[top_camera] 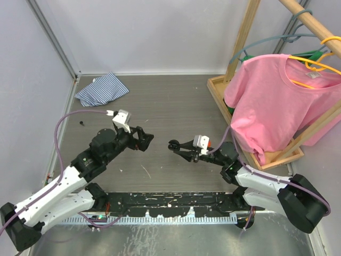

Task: Insert the wireless bluetooth earbuds into the charging case
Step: Move the earbud to the center of the board.

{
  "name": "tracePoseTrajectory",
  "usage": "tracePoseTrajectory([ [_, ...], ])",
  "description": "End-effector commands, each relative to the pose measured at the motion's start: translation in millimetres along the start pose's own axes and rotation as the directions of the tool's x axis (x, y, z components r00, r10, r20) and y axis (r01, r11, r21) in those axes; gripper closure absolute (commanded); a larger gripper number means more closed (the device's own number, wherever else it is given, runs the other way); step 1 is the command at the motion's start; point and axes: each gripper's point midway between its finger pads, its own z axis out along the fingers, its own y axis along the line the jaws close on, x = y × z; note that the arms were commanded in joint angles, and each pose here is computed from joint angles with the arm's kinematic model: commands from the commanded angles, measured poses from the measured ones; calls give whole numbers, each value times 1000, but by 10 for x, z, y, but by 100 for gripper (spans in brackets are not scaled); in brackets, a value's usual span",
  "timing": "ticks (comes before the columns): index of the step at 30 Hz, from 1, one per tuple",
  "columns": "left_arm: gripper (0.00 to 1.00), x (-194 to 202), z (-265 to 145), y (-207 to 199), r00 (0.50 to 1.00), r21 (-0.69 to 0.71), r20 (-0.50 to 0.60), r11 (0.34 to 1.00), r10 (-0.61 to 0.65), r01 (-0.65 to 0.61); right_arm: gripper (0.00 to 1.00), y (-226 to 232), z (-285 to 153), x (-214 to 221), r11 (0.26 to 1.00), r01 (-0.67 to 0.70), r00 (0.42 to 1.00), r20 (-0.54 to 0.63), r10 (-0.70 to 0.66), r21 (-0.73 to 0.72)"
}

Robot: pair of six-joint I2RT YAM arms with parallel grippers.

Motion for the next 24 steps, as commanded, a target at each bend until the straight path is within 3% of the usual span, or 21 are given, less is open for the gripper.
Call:
tracePoseTrajectory([
  [1, 10, -21, 0, 350, 998, -203, -61, 978, 35, -46, 93, -242, -34, -117, 984, 115, 990, 65, -124, 133],
  [14, 2, -39, -20, 1431, 995, -588, -85, 809, -53, -7, 94, -374, -83, 18, 968, 123, 990, 42, -135, 221],
  [21, 1, -133, -178, 2108, 985, -743, -99, 669, -140, 20, 94, -417, -110, 46, 960, 133, 989, 29, -145, 246],
  [22, 1, -123, -294, 2439, 980, -803, -93, 595, -176, 31, 94, -395, -129, 18, 961, 129, 989, 36, -142, 243],
  [24, 1, -115, -333, 2635, 975, -827, -80, 560, -207, 51, 94, -406, -142, 9, 959, 130, 989, 37, -143, 252],
])
